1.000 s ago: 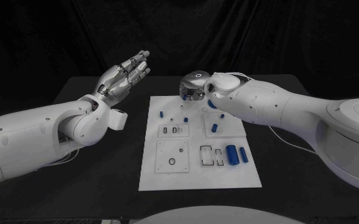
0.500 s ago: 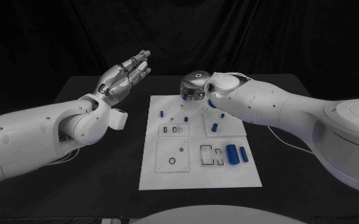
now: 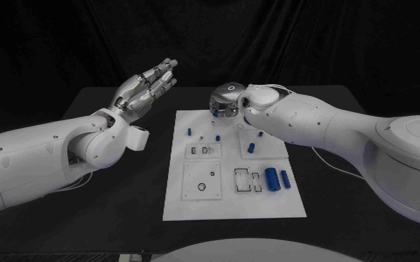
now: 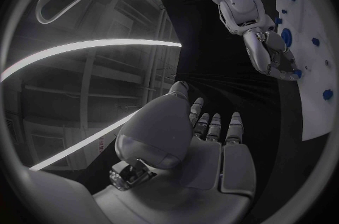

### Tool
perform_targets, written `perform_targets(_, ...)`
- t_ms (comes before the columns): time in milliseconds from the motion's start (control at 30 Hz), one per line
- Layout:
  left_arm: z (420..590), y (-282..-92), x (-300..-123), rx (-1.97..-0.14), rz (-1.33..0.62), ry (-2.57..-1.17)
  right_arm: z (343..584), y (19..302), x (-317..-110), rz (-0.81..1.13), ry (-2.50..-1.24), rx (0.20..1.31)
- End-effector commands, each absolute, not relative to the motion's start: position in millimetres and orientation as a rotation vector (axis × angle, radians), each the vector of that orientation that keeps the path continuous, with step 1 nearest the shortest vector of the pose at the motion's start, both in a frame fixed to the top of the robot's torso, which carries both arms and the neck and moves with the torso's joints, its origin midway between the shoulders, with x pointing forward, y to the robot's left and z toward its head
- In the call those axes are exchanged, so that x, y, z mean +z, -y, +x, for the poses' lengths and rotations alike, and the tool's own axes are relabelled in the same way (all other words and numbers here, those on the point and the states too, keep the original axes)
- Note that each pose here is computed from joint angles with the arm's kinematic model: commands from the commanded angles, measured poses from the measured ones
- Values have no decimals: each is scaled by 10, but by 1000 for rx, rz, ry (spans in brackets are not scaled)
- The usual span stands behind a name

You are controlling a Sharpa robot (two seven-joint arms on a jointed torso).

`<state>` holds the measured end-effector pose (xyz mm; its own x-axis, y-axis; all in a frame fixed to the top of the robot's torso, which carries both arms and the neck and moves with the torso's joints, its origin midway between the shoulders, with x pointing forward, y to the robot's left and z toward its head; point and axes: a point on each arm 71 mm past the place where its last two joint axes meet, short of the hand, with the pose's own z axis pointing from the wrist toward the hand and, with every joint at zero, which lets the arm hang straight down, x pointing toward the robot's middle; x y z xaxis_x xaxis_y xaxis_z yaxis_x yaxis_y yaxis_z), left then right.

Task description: Assemble the parts on the task board

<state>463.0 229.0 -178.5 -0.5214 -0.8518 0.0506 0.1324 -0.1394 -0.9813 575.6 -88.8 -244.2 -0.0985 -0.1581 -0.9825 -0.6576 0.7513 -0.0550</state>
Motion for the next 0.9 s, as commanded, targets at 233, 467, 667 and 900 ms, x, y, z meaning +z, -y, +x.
perform_targets(233, 4623, -2273, -1780, -1770, -841, -1410, 5759, 902, -2495, -651, -1698, 428)
perform_targets(467, 4624, -2286, -1783, -1765, -844, -1413, 5781, 997, -2487, -623, -1693, 397)
perform_targets(667, 4620, -2300, -1783, -1762, -846, -1412, 5787, 1125, -2329, -604, -1575, 422)
perform_targets(900, 4625, -2328, -1789, -1753, -848, -1406, 5734, 1423, -2018, -575, -1458, 456)
